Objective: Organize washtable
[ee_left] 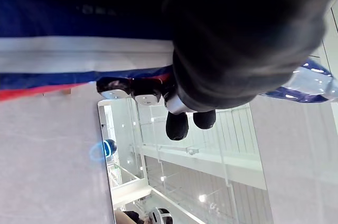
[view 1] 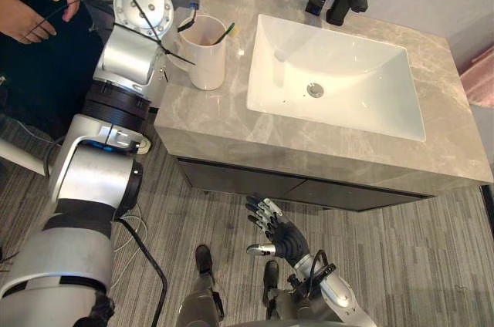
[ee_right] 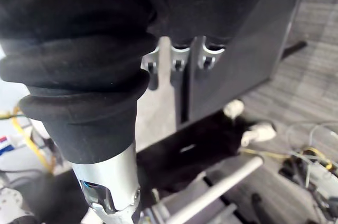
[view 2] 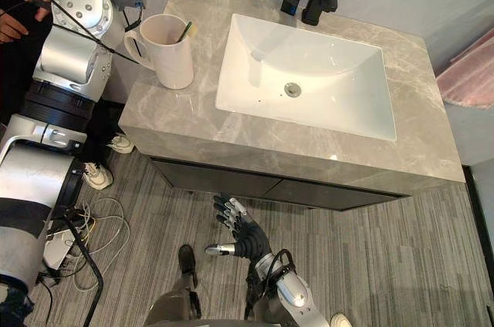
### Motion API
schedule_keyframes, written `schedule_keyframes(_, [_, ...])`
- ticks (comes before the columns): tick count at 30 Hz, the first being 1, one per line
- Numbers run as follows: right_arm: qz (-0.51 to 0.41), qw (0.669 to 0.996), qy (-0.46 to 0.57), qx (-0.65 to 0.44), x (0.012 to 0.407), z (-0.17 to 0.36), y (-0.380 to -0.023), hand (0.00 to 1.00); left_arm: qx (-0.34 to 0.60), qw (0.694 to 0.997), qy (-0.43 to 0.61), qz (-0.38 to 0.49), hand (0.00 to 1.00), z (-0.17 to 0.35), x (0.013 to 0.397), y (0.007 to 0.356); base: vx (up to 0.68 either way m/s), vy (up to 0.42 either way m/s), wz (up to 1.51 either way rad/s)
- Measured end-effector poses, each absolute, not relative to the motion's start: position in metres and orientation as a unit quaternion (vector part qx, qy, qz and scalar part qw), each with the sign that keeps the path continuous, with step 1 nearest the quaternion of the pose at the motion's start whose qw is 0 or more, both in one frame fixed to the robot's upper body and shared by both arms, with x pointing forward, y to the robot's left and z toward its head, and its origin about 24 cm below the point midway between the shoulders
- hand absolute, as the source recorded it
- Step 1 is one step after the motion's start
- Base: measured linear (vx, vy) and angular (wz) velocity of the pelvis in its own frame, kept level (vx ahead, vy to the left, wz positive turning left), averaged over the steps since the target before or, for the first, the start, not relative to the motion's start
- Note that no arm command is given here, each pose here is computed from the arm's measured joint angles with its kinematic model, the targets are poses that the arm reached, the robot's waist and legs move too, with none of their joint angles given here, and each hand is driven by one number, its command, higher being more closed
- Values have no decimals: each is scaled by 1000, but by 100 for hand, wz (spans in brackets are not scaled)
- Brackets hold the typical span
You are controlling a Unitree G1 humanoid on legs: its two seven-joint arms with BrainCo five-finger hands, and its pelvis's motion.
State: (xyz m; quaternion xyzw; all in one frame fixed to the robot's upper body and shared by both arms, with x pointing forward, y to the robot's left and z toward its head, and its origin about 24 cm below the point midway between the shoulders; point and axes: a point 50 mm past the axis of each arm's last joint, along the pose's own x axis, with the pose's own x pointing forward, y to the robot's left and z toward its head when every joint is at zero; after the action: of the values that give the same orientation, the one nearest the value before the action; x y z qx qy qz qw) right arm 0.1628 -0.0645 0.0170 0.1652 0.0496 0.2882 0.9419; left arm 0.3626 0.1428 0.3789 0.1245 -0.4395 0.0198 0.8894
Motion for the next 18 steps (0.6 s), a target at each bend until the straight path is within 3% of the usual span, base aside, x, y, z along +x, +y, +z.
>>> schedule_keyframes(18, [289, 942, 60, 159, 164, 12, -65, 0, 121, 908, -400, -14, 100, 348, 373, 133, 1, 2, 2])
